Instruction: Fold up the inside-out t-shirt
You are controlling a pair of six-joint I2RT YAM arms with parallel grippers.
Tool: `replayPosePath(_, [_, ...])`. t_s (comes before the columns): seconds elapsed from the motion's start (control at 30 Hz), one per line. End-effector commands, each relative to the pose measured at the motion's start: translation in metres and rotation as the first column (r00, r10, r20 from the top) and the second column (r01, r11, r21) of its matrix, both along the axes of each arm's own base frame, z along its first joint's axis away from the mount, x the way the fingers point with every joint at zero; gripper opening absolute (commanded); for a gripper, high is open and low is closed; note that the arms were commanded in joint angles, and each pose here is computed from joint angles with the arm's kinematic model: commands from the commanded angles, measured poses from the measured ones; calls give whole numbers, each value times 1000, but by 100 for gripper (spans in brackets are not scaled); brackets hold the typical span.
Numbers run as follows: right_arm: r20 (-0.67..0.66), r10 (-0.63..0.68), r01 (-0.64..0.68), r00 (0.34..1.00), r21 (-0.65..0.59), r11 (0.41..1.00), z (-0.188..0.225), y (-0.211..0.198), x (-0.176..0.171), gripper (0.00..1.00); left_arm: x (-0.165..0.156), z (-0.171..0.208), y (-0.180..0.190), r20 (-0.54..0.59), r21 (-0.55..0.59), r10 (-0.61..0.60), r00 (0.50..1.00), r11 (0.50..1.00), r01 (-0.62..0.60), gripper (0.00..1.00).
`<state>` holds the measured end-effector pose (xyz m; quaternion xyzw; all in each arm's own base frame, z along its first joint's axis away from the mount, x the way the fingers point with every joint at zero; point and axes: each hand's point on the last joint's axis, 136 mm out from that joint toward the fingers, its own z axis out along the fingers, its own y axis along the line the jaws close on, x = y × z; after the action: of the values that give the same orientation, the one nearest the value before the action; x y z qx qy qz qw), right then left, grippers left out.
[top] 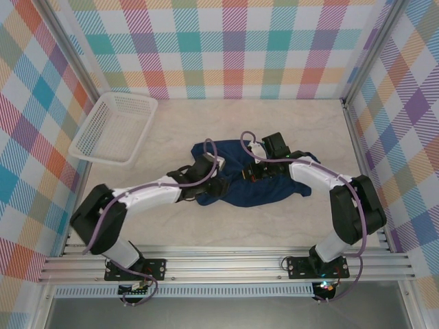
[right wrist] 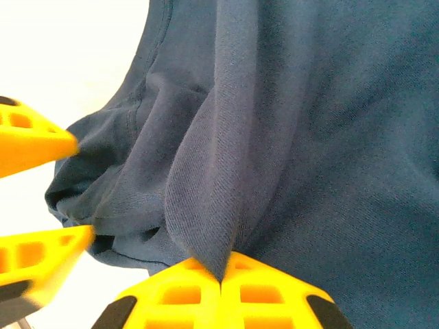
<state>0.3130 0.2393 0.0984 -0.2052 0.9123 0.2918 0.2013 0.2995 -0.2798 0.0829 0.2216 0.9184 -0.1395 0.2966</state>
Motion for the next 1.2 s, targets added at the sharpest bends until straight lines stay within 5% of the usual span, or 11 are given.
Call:
replayPosePath(0.0, [2,9,-9,1000,20,1000,4,3,-2,0,3,-1,-21,7,17,-95,995,995,95,58])
replayPosePath(0.33, [52,4,-1,999,-56,998,4,-13,-5,0,30,0,-34,6,-44,-59,998,997,59,1])
replayPosePath(0.43, [111,-67,85,992,-167,982,14,-35,9,1,21,36,-38,-42,-256,-63,997,965,50,0])
replayPosePath(0.57, [225,-220,296,949,-403,866,38,-83,17,21,3,103,-29,-120,-599,-25,992,799,-52,0])
replayPosePath(0.63, [265,-175,259,948,-324,910,52,-68,0,32,-7,113,-28,-151,-635,-38,988,769,-68,0])
replayPosePath(0.7, [265,-71,102,962,-106,989,69,-31,-32,39,-14,114,-26,-175,-643,-47,983,762,-78,0])
replayPosePath(0.8, [316,78,-116,945,103,988,86,10,-76,45,-19,112,-21,-180,-626,-45,983,775,-79,0])
replayPosePath(1.07, [322,126,-203,938,220,954,53,72,-82,32,-23,116,-19,-190,-612,-54,980,787,-75,0])
replayPosePath(1.17, [336,57,-121,940,172,978,35,79,-64,24,-24,120,-17,-191,-610,-50,980,788,-79,0])
